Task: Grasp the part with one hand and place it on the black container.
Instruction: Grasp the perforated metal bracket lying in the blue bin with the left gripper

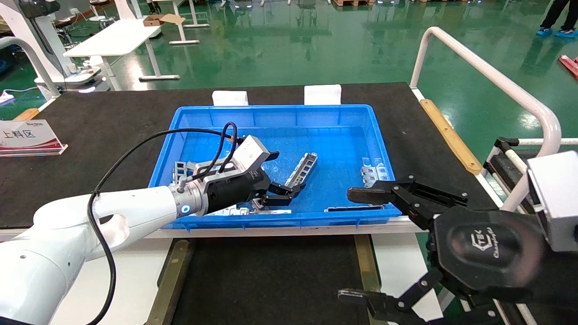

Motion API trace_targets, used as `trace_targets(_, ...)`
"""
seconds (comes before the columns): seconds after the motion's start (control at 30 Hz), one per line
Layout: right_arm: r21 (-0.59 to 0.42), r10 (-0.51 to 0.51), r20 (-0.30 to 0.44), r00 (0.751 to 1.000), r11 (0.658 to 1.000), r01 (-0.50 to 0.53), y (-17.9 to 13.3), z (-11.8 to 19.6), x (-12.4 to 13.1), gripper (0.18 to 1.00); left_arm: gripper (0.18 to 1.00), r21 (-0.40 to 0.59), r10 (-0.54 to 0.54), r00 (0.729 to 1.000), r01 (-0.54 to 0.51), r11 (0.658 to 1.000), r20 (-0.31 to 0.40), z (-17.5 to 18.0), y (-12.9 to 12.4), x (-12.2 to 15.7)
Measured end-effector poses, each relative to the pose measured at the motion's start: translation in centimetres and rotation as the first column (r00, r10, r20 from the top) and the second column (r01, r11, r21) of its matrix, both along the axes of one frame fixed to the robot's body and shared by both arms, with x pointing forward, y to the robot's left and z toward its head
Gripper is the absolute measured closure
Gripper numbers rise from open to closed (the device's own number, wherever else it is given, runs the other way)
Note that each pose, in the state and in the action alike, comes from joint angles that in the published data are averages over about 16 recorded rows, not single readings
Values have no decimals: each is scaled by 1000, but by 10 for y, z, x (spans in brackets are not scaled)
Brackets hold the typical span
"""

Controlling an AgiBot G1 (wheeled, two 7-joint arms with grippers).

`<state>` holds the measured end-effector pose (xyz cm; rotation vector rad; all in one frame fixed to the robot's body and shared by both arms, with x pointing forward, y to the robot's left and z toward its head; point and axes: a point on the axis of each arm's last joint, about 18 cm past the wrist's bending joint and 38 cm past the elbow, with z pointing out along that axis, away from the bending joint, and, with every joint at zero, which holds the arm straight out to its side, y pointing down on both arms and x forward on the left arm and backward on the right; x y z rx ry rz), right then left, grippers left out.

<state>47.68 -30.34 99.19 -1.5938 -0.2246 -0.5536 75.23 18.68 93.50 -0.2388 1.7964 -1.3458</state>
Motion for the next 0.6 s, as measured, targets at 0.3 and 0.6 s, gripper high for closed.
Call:
trace_targets(0.3, 0, 0, 0, 1000, 1000, 0, 0, 0, 0, 178, 184, -1, -1, 1000, 1, 1000, -1, 0, 1, 0)
trace_targets(0.6, 0, 0, 0, 1000, 1000, 0, 0, 0, 0, 178, 184, -10, 20, 1000, -20, 1000, 4, -1, 2, 2)
